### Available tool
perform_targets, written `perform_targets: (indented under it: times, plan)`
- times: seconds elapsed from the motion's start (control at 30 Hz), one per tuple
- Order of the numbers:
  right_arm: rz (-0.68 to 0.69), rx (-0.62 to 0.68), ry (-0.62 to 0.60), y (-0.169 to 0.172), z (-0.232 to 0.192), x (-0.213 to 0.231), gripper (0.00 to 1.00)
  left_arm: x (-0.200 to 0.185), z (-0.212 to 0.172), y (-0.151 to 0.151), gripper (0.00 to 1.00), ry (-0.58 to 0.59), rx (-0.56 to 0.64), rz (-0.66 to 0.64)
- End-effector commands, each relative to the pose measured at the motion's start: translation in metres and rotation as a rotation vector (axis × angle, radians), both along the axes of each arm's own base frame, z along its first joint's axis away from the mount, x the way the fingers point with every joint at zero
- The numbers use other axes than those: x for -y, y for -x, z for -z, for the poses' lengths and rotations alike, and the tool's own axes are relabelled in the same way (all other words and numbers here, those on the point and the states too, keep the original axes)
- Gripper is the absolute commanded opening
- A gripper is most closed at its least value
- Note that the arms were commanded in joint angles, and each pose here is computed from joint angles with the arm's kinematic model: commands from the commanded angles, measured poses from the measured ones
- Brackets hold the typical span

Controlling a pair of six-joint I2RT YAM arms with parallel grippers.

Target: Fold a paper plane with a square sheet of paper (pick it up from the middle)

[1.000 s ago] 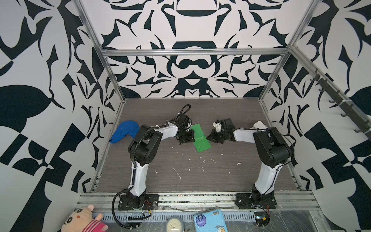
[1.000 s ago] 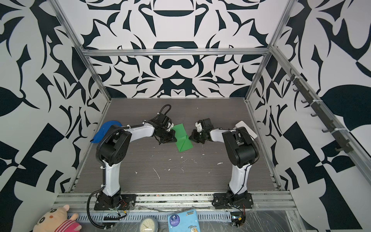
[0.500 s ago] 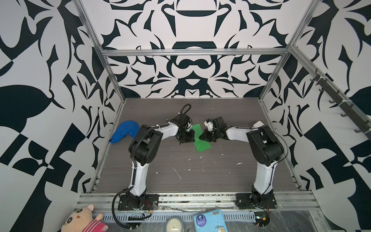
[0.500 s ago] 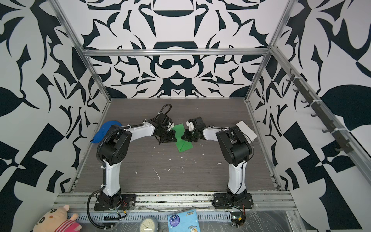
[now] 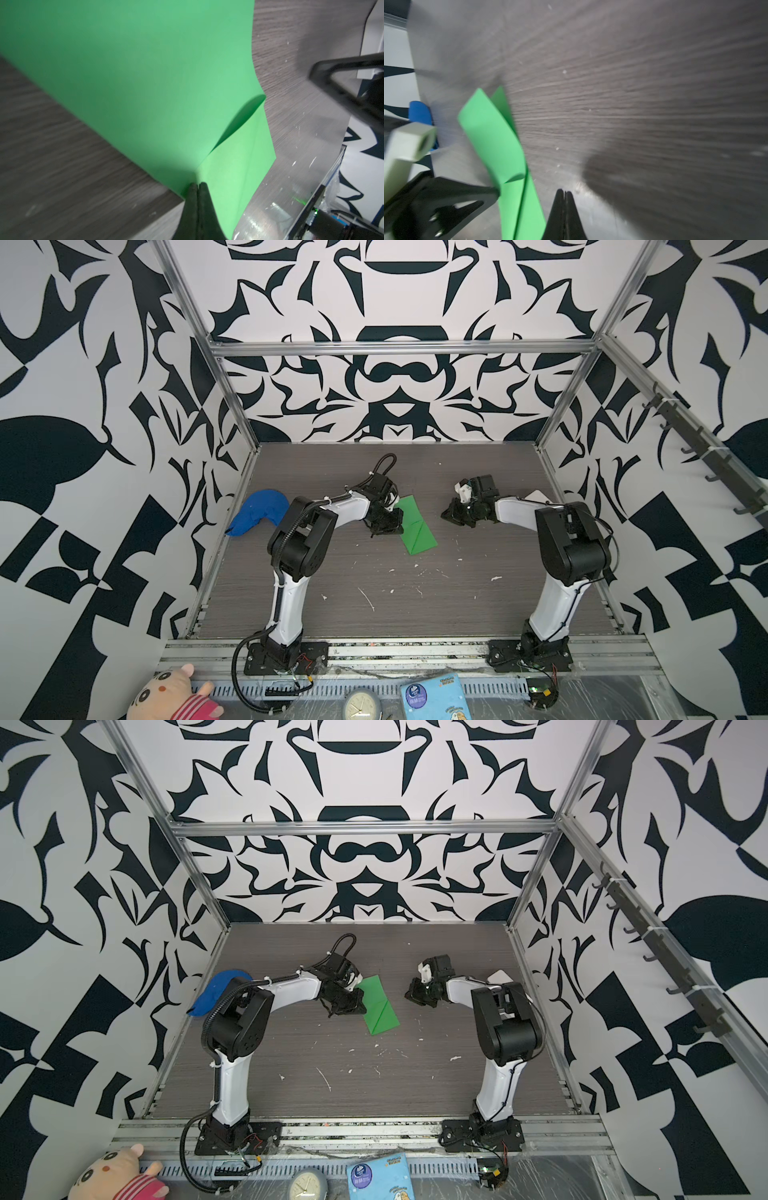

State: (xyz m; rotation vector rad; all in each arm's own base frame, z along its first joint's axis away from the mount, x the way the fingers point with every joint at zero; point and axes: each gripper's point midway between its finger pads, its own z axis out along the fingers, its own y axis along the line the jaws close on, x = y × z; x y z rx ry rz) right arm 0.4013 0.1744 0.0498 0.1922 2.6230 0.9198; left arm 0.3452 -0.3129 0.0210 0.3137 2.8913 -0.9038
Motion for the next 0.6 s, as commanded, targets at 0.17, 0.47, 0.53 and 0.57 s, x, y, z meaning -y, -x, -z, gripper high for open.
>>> perform_targets:
  times: [0.17,0.47,0.53,0.57]
  plan:
    - [-0.184,0.033,-0.126,0.018,-0.029,-0.074,0.00,-0.034,0.042,0.000,0.00,-0.160,-0.051,0.111]
    - [-0.227,-0.027,-0.153,0.015,-0.003,-0.095,0.00,-0.025,0.027,-0.006,0.00,-0.106,-0.035,0.193]
    - [-0.223,-0.030,-0.150,0.013,0.001,-0.095,0.00,-0.025,0.025,-0.007,0.00,-0.107,-0.031,0.212]
    - [-0.222,-0.035,-0.147,0.013,0.004,-0.095,0.00,-0.024,0.024,-0.007,0.00,-0.108,-0.027,0.224]
